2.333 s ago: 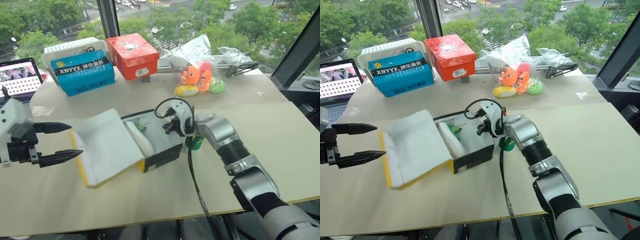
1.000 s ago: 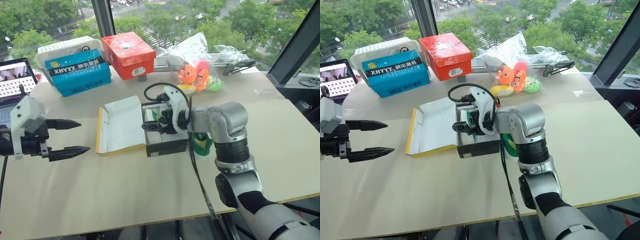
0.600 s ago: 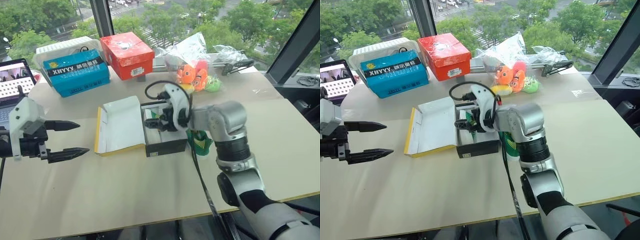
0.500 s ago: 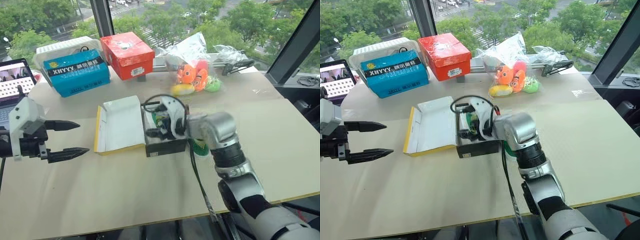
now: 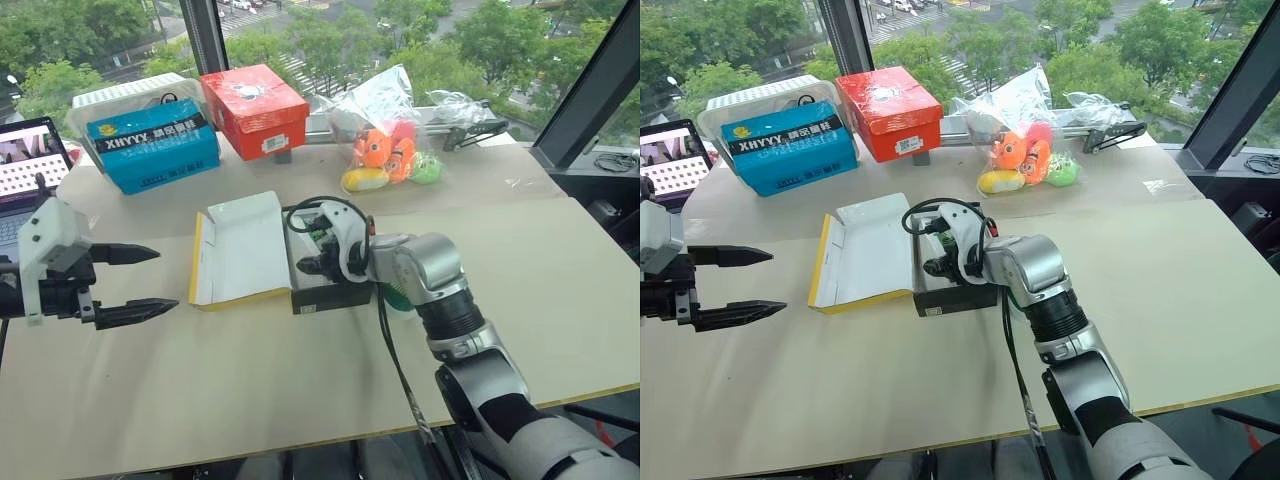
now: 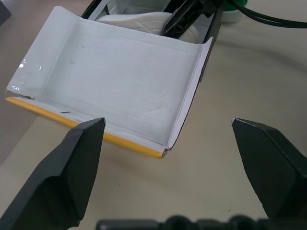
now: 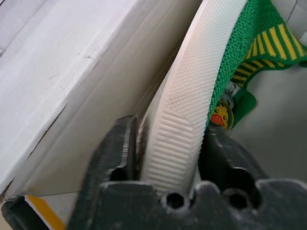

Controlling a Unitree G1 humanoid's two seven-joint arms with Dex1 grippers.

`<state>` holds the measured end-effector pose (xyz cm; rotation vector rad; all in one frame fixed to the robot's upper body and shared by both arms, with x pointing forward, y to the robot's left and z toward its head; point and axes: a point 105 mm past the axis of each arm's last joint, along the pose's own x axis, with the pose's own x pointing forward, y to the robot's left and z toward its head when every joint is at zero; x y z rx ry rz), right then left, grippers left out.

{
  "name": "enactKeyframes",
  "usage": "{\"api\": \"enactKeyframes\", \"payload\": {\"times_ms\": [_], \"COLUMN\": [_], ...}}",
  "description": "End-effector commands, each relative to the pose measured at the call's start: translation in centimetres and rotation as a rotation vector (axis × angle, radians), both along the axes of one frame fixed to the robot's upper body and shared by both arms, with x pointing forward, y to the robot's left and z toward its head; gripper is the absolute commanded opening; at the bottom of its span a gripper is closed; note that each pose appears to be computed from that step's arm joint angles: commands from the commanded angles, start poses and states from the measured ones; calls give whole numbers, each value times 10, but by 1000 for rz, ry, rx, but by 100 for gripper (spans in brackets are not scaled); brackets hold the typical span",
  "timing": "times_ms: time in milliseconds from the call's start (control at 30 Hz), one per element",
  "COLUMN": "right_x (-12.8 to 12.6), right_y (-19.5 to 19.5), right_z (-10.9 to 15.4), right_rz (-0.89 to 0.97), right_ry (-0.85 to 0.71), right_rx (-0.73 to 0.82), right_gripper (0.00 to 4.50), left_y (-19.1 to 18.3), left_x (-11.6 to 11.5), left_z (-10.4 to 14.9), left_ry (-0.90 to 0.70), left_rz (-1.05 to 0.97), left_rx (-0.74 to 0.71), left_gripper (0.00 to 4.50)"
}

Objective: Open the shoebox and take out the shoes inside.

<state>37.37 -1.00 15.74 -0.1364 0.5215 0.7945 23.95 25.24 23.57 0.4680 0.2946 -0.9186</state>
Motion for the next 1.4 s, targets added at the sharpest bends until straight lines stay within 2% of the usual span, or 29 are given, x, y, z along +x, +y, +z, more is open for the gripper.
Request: {"api": "enactKeyframes", "payload": {"times_ms": [33,233,300,333,367,433,467,500,600,700,833,1033,1100,1133,1233,1300,1400], "right_x": [2,4,1,-2,-5,0,-2,-6,-25,-43,-46,-55,-64,-69,-80,-77,-61], "right_y": [1,0,4,7,10,3,4,8,17,23,15,-7,-19,-32,-70,-98,-133], "right_z": [49,87,98,110,111,101,100,101,92,93,82,138,151,156,158,156,147], "right_rz": [-3,-56,-65,-47,-26,-92,-90,-54,71,215,226,334,353,342,318,280,180], "right_ry": [-149,-154,-28,130,235,182,213,259,238,247,246,129,27,-107,-356,-482,-555], "right_rx": [43,179,341,535,625,517,532,576,487,501,432,572,517,413,111,-100,-357], "right_gripper": [69,59,59,59,59,59,59,59,59,59,59,59,59,59,59,59,59], "left_y": [-1,-3,-4,-5,-5,-6,-6,-6,-5,-5,-6,-6,-7,-9,-15,-19,-22], "left_x": [3,8,11,12,13,14,14,15,16,16,17,16,16,17,20,22,26], "left_z": [12,10,10,10,10,10,10,10,10,10,10,8,7,7,7,7,6], "left_ry": [-56,-55,-57,-58,-58,-59,-59,-60,-62,-64,-64,-54,-46,-40,-33,-31,-31], "left_rz": [-7,-24,-32,-37,-40,-44,-45,-46,-47,-49,-51,-56,-64,-77,-115,-138,-160], "left_rx": [29,27,27,27,27,29,29,30,33,33,32,28,25,23,22,17,14], "left_gripper": [450,450,450,450,450,450,450,450,450,450,450,450,450,450,450,450,450]}}
